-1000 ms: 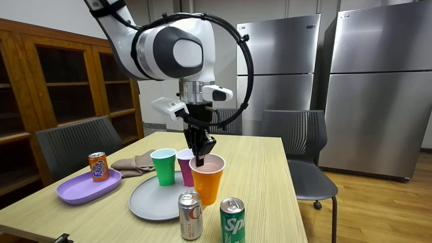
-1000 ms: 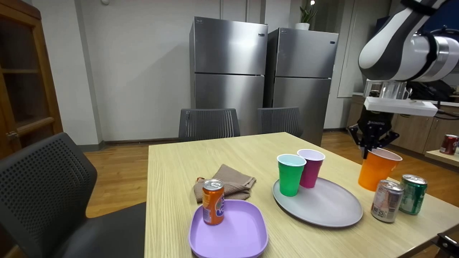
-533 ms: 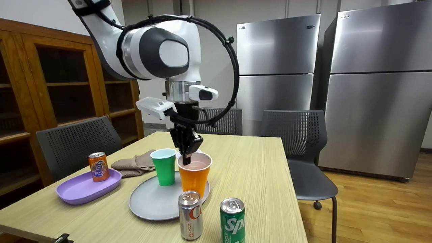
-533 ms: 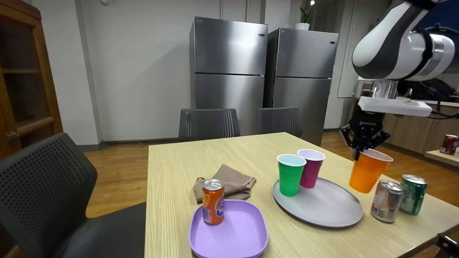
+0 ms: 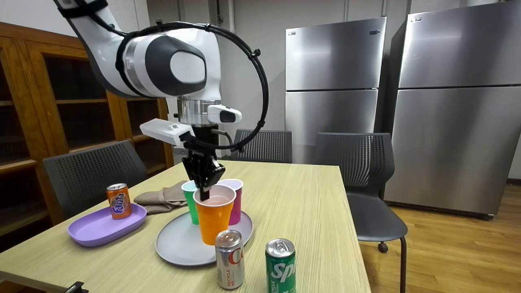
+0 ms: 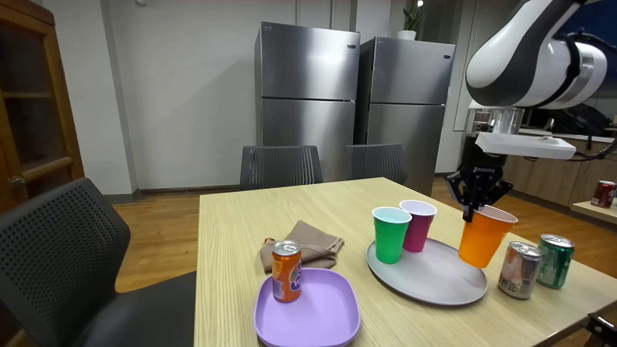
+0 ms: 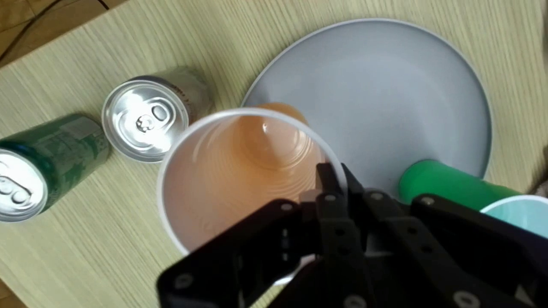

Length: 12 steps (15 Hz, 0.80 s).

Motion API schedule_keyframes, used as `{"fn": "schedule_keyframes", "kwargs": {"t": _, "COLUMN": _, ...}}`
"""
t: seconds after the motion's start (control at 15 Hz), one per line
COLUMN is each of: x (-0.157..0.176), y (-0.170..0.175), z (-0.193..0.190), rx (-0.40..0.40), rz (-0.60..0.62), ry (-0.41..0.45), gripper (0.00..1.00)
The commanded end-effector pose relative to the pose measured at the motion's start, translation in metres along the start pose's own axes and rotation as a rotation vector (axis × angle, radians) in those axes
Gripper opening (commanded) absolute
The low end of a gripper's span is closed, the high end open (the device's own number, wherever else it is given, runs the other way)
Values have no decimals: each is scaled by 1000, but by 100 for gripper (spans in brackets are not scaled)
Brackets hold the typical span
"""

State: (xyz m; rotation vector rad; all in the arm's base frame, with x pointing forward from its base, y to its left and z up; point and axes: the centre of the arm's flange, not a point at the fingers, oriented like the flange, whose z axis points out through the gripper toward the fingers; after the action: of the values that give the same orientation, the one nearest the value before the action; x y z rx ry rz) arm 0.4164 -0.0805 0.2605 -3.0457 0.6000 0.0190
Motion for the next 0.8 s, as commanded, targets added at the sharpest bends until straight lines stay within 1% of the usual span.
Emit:
{"fn": "schedule_keyframes", "kwargs": {"t": 0.0, "x": -24, "y": -19, "z": -5, "rx": 21, "rz": -79, "ry": 15, "gripper": 1}}
{"fn": "schedule_keyframes", "kwargs": {"t": 0.27, "x": -38, "y": -44, "z": 1, "rx": 16, "rz": -159, "ry": 12, "gripper": 1}}
{"fn": "schedule_keyframes", "kwargs": {"t": 0.73, "x": -50, "y": -79, "z": 14, "rx": -5, "rz": -270, "ry": -2, "gripper": 1}}
